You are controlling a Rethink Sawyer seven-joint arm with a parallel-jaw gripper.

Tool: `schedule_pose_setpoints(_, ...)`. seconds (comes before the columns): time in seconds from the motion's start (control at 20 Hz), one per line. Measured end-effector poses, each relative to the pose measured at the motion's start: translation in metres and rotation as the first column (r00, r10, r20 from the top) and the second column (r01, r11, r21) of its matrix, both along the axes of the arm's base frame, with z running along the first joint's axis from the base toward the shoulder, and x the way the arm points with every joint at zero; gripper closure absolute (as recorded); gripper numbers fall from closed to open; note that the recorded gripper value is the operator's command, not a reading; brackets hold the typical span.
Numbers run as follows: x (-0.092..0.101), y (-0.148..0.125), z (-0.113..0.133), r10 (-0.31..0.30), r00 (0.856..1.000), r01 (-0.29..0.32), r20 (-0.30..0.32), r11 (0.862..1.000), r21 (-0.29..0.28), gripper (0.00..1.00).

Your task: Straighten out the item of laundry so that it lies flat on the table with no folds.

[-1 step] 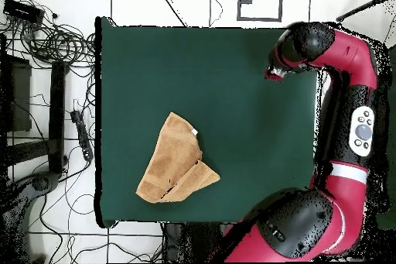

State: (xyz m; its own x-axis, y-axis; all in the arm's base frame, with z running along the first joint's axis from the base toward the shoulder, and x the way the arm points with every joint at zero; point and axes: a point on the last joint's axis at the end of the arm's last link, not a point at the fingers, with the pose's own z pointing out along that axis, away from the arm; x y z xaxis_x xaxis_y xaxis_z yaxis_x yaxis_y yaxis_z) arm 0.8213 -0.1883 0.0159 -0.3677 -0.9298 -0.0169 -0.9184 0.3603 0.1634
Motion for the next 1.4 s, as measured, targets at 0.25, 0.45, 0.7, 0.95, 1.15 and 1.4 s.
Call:
schedule_pose_setpoints(0.25, 0.003, -0.016, 0.016, -0.011, 0.999, 0.012, 0.034, 0.999, -0.035, 0.0)
schedule_pose_setpoints(0.45, 0.005, -0.022, 0.023, -0.011, 0.998, 0.014, 0.064, 0.998, -0.053, 0.0)
schedule_pose_setpoints(0.7, 0.005, -0.025, 0.027, 0.014, 0.992, -0.003, 0.123, 0.996, -0.092, 0.0)
schedule_pose_setpoints(0.95, 0.001, -0.025, 0.024, 0.028, 0.989, -0.013, 0.145, 0.994, -0.106, 0.0)
schedule_pose_setpoints(1.15, -0.004, -0.024, 0.02, 0.037, 0.987, -0.02, 0.159, 0.994, -0.105, 0.0)
schedule_pose_setpoints(1.4, -0.019, -0.022, 0.004, 0.044, 0.988, -0.03, 0.146, 0.995, -0.099, 0.0)
